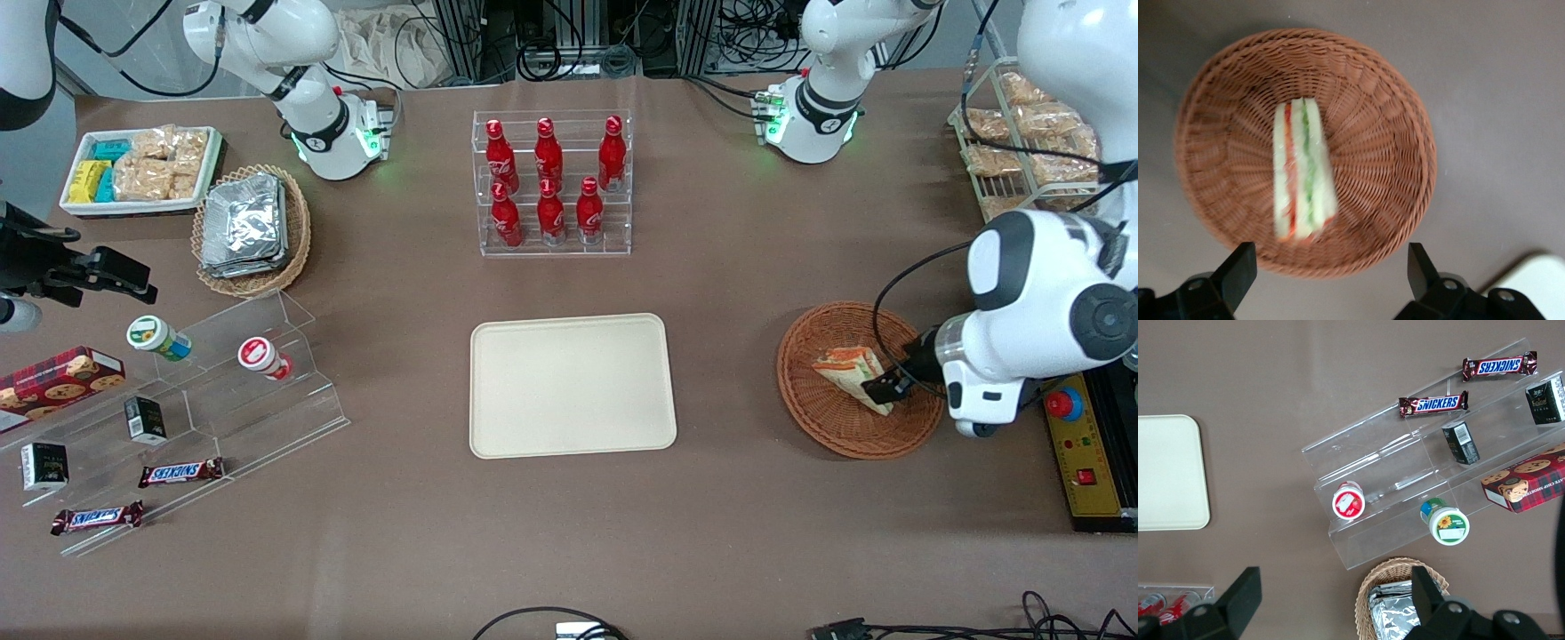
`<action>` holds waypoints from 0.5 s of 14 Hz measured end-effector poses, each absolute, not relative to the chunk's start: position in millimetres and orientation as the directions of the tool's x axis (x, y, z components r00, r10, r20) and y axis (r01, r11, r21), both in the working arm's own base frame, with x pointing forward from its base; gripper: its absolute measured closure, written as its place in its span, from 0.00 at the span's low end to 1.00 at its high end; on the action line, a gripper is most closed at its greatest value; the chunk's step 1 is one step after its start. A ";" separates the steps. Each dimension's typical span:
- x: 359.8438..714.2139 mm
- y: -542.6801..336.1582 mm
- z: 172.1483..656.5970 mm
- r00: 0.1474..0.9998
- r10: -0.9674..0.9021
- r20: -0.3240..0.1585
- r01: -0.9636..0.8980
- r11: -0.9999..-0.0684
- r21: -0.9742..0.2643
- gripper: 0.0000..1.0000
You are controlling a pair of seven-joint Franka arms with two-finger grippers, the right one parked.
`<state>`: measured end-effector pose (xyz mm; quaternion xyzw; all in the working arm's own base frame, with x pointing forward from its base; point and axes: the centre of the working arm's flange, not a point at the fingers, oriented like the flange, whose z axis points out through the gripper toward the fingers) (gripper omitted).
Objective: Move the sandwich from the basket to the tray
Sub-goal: 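Lower the open left gripper over the sandwich in the wicker basket, then close the left gripper on the wrapped sandwich's edge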
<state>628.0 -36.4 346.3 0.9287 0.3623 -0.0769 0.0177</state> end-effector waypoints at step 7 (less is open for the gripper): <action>611.4 -5.1 269.0 0.657 0.742 -0.133 0.750 -0.661 0.012 0.00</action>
